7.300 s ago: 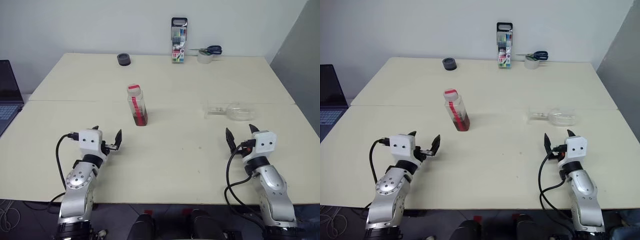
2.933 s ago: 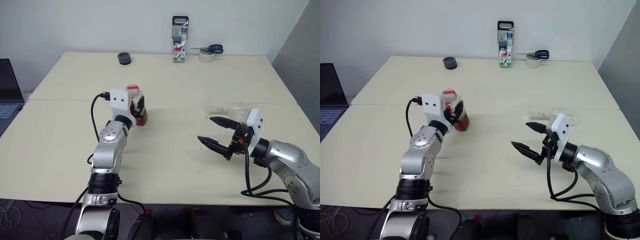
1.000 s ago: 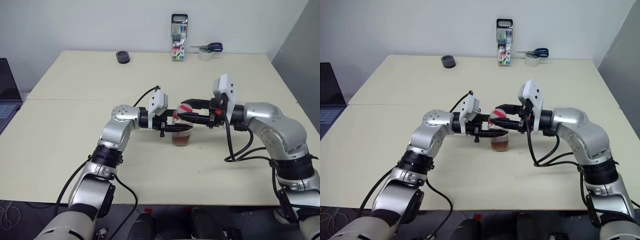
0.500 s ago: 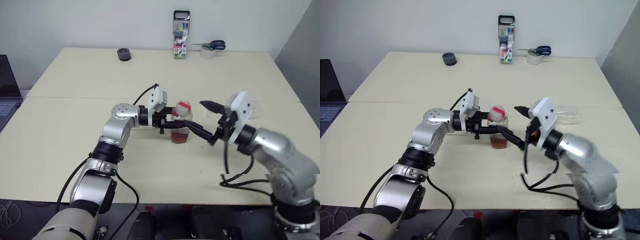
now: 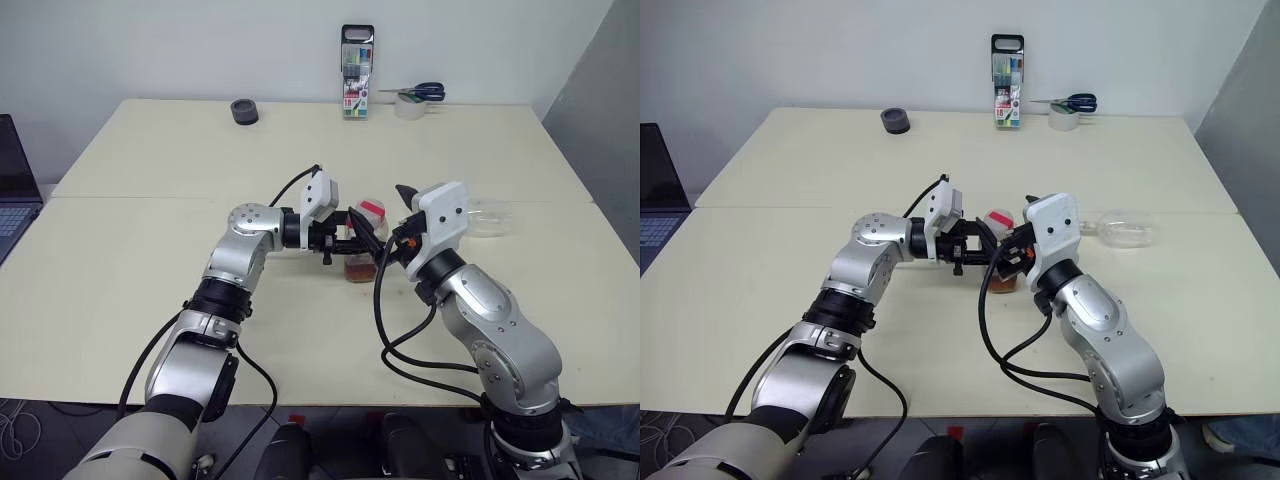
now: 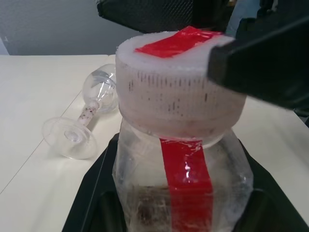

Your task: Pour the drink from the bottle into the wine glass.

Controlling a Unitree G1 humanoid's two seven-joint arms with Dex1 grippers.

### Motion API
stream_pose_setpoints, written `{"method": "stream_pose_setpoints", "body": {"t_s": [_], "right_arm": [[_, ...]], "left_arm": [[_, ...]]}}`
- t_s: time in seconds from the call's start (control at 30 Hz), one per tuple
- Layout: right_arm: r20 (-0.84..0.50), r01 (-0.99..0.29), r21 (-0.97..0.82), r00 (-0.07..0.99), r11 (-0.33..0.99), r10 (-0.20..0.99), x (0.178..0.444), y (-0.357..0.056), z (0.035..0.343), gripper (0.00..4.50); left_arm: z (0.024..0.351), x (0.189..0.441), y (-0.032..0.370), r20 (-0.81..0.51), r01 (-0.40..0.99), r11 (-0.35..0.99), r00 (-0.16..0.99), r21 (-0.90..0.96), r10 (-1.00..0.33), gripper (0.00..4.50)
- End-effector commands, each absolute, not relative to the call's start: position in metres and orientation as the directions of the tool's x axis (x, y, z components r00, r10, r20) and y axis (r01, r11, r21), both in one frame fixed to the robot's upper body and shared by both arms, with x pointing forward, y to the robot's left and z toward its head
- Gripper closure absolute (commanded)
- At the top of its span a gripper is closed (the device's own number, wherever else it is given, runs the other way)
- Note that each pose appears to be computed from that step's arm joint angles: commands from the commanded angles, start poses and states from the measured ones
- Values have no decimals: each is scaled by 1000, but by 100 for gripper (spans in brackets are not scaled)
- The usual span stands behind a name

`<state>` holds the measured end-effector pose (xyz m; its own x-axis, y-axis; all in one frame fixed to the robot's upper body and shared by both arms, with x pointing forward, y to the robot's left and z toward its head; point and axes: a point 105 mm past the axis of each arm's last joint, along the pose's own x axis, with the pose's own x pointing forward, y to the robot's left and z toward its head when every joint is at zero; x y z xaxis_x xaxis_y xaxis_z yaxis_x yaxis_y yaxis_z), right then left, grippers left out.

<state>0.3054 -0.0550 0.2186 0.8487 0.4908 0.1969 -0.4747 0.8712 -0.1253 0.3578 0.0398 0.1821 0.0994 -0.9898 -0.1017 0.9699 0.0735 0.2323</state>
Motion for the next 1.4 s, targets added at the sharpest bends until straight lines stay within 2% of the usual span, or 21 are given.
{"method": "stream_pose_setpoints", "body": {"t_s": [0.03,0.23,0.5,0.53,0.6,0.67,0.73,0.8,0.9,0.97,1.0,1.17,1.23,1.4], "right_arm": [[243,-463,-145,840,875,485,305,-54,230,0],[252,-453,-129,846,882,471,306,-53,230,0],[250,-467,-132,838,874,486,304,-48,228,255],[250,-469,-132,837,873,487,304,-48,228,263],[248,-493,-139,822,859,512,304,-46,227,261],[239,-572,-196,760,797,604,302,-40,229,259],[196,-677,-309,642,668,742,303,-38,232,259],[122,-777,-344,520,527,846,310,-46,237,259],[15,-893,-252,382,374,924,323,-60,246,259],[-15,-913,-218,355,344,935,327,-64,248,259],[-15,-913,-215,359,347,933,329,-65,248,259],[89,-842,-251,471,478,877,331,-77,263,94],[111,-808,-284,507,516,855,322,-81,267,26],[140,-719,-297,618,629,773,297,-78,249,22]], "left_arm": [[200,357,34,-74,954,57,82,296,-994,263],[200,358,34,-72,953,61,86,297,-994,263],[199,358,35,-70,953,66,91,297,-993,263],[199,357,35,-71,952,66,91,298,-993,263],[199,357,36,-74,952,64,90,299,-993,263],[199,357,36,-76,952,61,87,299,-993,263],[199,356,36,-85,952,50,79,302,-993,263],[198,354,36,-100,952,27,60,305,-993,263],[197,352,37,-116,951,4,42,310,-992,263],[198,352,38,-113,950,6,44,312,-993,263],[198,352,38,-111,950,11,48,313,-993,263],[200,356,40,-97,952,45,78,304,-992,263],[201,359,42,-94,952,65,97,300,-991,263],[201,365,42,-93,948,98,132,302,-987,263]]}}
